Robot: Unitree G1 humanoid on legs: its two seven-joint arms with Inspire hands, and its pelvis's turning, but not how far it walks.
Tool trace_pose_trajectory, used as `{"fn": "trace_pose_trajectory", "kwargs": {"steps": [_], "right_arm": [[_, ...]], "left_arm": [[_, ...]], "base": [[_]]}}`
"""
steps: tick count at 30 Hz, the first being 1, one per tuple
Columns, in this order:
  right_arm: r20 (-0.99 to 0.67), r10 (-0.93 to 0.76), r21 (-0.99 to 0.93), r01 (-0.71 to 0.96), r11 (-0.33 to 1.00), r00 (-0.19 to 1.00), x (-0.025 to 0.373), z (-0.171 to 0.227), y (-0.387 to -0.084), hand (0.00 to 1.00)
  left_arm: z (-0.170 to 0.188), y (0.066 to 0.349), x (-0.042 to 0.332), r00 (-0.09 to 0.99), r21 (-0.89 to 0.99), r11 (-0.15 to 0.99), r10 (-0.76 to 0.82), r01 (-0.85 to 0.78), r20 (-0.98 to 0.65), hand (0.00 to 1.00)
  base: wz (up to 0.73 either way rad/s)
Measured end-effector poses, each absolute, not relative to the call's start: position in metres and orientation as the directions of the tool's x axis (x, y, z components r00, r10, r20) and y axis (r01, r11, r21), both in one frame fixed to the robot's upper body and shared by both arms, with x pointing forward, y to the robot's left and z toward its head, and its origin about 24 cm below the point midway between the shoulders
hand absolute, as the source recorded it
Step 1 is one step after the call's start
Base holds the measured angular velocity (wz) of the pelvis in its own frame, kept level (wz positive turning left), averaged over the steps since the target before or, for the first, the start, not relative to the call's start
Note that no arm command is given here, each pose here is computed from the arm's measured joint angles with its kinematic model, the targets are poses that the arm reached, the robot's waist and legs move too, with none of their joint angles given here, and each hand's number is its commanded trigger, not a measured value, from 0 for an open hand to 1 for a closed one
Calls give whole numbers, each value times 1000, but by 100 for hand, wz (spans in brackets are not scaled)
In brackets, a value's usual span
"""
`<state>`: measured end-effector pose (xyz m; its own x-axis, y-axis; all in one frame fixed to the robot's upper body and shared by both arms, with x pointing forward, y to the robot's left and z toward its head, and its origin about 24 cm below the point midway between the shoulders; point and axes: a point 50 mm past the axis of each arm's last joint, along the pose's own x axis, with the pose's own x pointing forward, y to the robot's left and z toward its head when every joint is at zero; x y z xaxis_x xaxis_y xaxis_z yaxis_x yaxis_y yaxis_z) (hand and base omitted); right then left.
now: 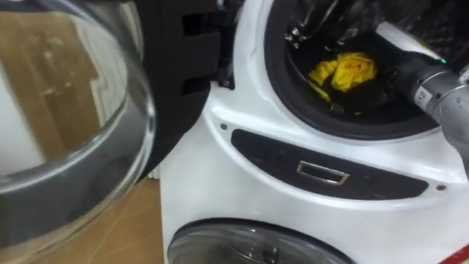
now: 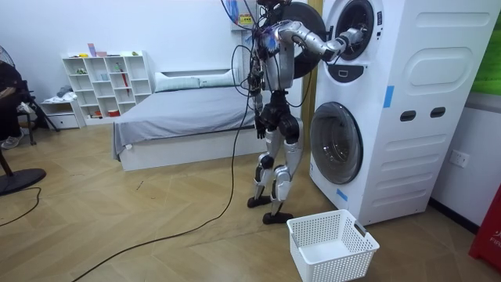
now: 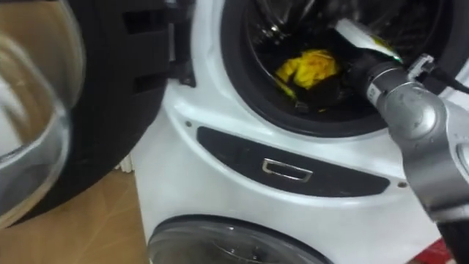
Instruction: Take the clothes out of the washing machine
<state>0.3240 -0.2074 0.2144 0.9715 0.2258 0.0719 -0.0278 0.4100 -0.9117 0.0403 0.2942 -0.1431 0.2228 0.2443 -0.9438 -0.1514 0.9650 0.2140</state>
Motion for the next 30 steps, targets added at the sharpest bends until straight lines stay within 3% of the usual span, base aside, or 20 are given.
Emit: {"fn": "trace_pose_trajectory", "kwargs": {"steps": [7,17,21,23,27,30], "right_arm": [[182,382,-903,0,431,906,280,223,-180,100],[266,423,-683,-140,717,866,244,202,-196,100],[342,484,-650,-169,741,806,225,204,-185,100],[352,515,-607,-228,761,781,215,196,-181,100],[326,441,-511,-236,826,836,220,184,-200,100],[305,461,-446,-303,842,833,215,180,-207,100]], "left_arm": [[-145,289,37,259,192,964,237,-185,-936,0],[-149,281,13,244,178,961,229,-213,-942,0],[-147,286,-5,220,198,942,260,-270,-940,0],[-152,278,-15,177,193,941,248,-278,-953,0],[-151,280,2,229,190,945,253,-266,-940,0],[-151,283,-12,179,209,935,266,-287,-947,0]], "base": [[-15],[-15],[-41],[70],[57],[-41]]}}
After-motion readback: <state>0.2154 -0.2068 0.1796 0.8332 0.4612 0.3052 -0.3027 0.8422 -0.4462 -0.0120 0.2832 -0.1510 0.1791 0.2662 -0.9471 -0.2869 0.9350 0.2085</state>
